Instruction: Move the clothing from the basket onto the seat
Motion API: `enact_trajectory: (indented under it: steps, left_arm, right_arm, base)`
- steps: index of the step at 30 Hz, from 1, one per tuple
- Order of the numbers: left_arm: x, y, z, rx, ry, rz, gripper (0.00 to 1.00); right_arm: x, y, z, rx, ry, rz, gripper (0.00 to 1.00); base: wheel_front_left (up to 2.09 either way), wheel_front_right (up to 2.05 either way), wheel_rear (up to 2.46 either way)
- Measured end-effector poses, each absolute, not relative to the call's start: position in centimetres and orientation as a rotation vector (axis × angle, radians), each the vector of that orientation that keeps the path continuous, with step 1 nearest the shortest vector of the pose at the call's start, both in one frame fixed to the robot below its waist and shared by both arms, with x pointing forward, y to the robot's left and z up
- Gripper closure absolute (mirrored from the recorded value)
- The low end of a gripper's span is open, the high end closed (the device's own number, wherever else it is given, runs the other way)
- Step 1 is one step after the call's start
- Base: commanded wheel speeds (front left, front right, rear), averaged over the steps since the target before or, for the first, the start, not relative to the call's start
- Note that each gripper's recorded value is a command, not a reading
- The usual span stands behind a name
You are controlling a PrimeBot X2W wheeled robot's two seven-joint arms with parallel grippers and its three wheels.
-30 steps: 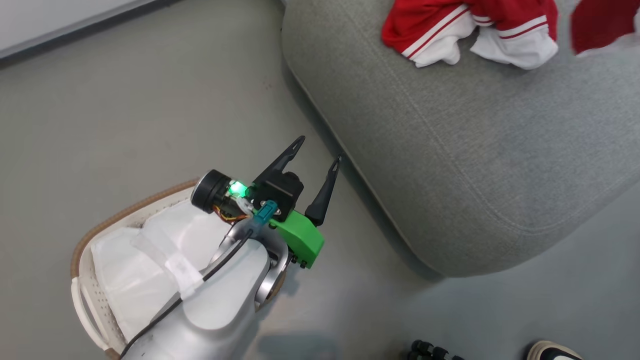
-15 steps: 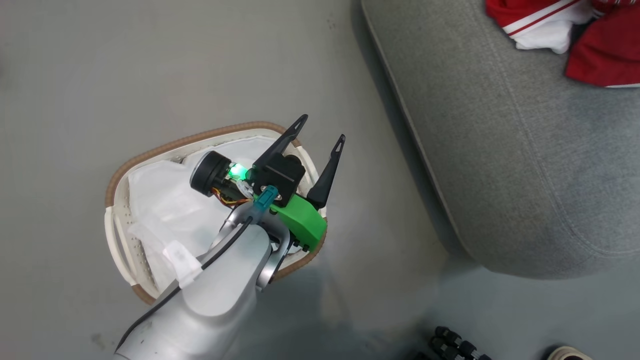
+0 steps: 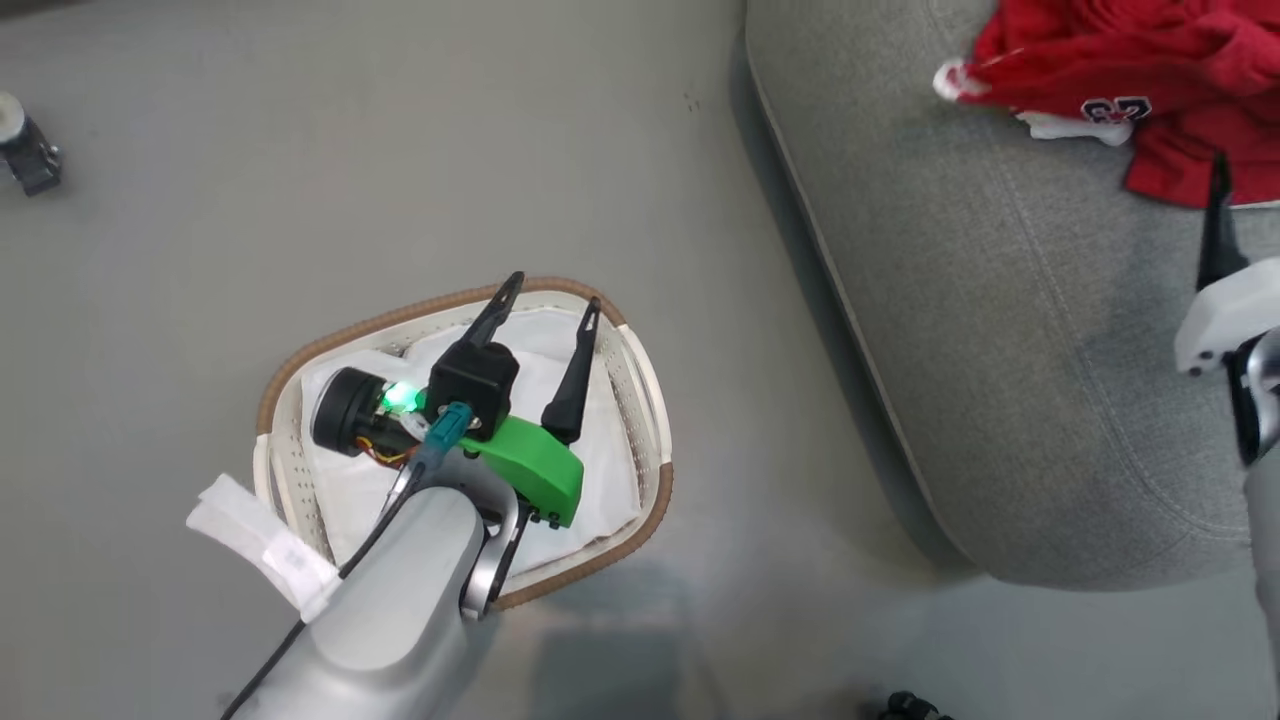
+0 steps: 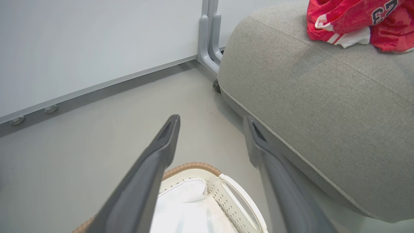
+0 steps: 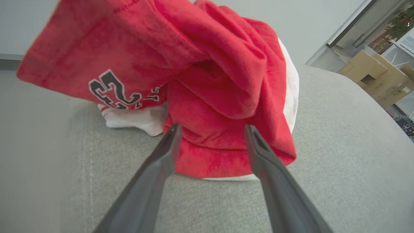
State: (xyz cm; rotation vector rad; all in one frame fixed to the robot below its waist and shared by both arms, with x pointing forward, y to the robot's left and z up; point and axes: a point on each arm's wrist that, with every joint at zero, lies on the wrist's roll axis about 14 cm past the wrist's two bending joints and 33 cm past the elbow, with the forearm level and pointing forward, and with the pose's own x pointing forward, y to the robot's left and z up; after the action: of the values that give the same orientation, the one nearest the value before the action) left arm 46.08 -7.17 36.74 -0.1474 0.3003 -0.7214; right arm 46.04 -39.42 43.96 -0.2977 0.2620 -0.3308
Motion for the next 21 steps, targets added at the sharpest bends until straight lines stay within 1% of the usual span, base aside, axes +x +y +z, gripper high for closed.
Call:
enact_trajectory:
  steps: [2, 10, 16, 21]
  left_arm:
    - [46.2, -6.4, 37.6, -0.151, 0.283, -0.691, 0.0]
    - [46.7, -2.0, 40.4, -0.145, 0.219, -0.532, 0.0]
    - [46.3, 3.7, 41.9, -0.118, 0.181, -0.363, 0.0]
    - [44.7, 8.4, 42.3, -0.097, 0.173, -0.23, 0.0]
  right_arm:
    - [45.6, -37.5, 44.1, -0.268, 0.237, -0.292, 0.0]
    - [46.2, -29.5, 46.5, -0.133, 0.098, -0.127, 0.0]
    - [46.8, -22.4, 48.4, -0.039, 0.014, 0.028, 0.0]
    - [46.4, -18.4, 49.4, 0.007, -0.023, 0.115, 0.0]
  base:
    - [0.0, 0.0, 0.0]
    - [0.0, 0.0, 0.0]
    - [0.0, 0.0, 0.0]
    - [0.0, 0.0, 0.0]
